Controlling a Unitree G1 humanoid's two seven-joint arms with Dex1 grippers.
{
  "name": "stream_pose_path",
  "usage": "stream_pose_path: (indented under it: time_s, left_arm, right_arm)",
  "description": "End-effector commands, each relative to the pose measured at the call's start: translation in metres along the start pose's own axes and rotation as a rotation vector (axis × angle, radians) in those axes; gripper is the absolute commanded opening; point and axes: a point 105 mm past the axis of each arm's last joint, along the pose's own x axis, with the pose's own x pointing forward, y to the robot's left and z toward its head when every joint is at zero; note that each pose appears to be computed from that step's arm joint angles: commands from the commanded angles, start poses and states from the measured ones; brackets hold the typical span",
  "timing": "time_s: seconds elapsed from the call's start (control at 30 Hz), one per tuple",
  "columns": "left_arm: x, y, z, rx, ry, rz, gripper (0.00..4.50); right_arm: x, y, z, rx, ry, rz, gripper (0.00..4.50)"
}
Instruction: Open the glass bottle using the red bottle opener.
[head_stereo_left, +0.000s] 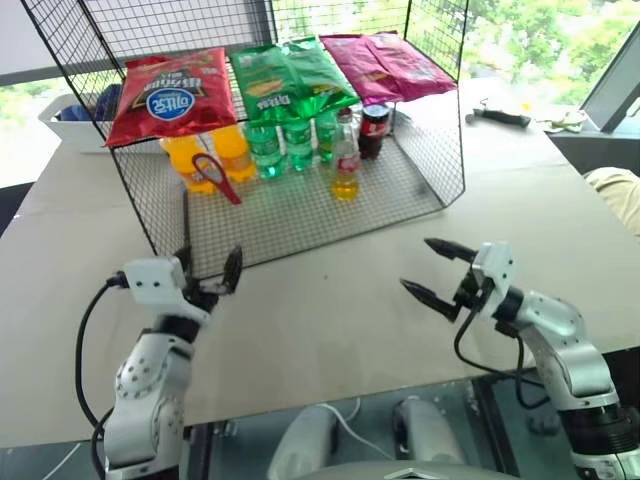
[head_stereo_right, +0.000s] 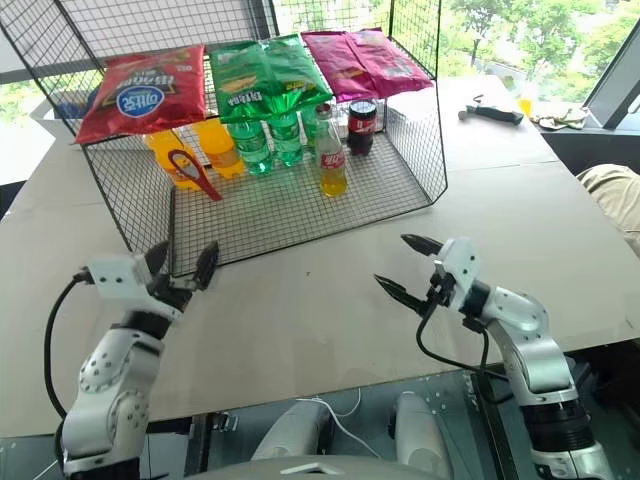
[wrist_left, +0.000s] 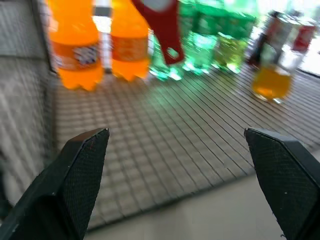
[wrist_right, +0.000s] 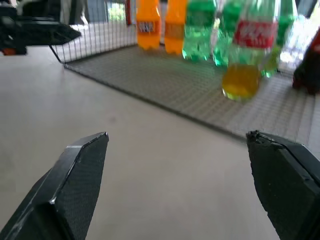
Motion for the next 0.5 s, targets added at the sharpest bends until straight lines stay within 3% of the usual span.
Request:
stream_pose_path:
  time_s: [0.03, 0.27, 0.5]
  left_arm:
    - [0.015, 0.02, 0.022, 0.007, -0.066, 0.106, 4.5]
    - [0.058, 0.028, 0.057, 0.038, -0.167, 0.188, 4.5]
    - [0.083, 0.027, 0.074, 0.049, -0.209, 0.188, 4.5]
  right_arm:
    - [0.017, 0.005, 0.037, -0.035, -0.118, 0.032, 4.45]
    - [0.04, 0.015, 0.088, -0.05, -0.257, 0.098, 4.45]
    - [0.046, 0.019, 0.109, -0.02, -0.319, 0.124, 4.45]
